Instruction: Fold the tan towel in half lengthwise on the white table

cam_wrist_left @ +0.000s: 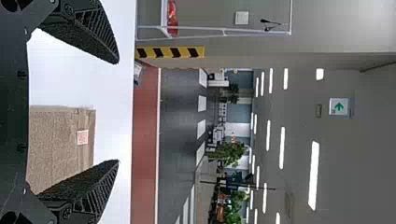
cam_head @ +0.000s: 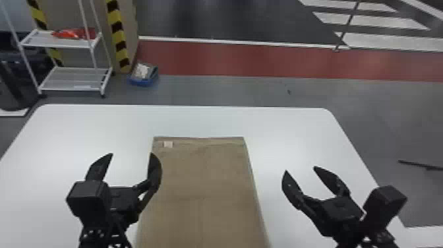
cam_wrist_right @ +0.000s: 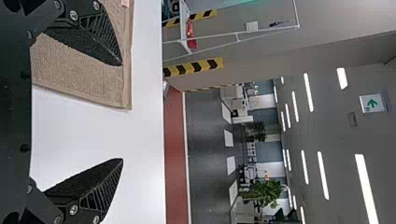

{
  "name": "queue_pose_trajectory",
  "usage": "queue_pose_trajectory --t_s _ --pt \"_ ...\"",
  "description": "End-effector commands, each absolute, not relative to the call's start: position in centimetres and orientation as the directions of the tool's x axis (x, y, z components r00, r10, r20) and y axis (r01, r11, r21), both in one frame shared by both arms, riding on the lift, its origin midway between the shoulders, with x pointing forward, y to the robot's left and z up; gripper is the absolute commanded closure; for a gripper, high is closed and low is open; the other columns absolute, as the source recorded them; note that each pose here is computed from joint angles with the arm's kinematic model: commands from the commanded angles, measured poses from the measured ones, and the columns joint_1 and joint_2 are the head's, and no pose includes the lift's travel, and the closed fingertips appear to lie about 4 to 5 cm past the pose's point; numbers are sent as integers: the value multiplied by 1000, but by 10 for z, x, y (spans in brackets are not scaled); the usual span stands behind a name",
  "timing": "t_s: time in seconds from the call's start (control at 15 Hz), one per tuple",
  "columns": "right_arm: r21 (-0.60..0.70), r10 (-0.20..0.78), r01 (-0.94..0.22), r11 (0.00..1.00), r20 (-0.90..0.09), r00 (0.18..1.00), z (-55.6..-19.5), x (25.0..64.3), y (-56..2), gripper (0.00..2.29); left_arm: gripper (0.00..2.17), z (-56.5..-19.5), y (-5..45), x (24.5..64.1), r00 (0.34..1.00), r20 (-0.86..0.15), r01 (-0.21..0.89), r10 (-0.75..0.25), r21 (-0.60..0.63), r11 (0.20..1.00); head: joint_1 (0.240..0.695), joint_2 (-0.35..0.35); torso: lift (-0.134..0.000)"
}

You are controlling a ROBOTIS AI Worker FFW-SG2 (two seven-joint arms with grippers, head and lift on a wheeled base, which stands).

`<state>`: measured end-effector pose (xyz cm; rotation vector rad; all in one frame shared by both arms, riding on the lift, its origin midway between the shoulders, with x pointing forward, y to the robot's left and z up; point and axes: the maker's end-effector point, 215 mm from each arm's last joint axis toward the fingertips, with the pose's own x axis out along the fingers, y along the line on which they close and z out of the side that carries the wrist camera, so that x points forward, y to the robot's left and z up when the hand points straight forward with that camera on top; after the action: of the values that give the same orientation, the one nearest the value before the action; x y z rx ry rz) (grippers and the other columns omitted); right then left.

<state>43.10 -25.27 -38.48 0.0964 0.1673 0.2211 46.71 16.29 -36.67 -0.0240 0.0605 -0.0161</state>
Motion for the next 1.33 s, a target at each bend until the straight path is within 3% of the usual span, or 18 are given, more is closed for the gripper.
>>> queue_pose_trajectory --t_s 0.0,0.4,0.73,1.07,1.27 --pt "94 228 -216 972 -159 960 -390 445 -248 161 124 -385 158 490 996 -82 25 -27 -27 999 695 -112 -57" --pt "87 218 -203 975 -231 948 -432 459 -253 161 151 -419 133 570 984 -136 112 -111 2 994 695 -117 -57" --pt "87 221 -205 975 -242 945 -439 463 -253 161 201 -447 152 619 968 -207 144 -145 -20 989 695 -120 -57" --pt "94 238 -222 971 -239 941 -441 472 -244 161 215 -489 161 628 930 -332 157 -155 -21 987 695 -94 -57" --pt "98 257 -240 966 -234 938 -440 478 -234 161 218 -499 159 624 921 -350 170 -170 -30 985 695 -82 -57"
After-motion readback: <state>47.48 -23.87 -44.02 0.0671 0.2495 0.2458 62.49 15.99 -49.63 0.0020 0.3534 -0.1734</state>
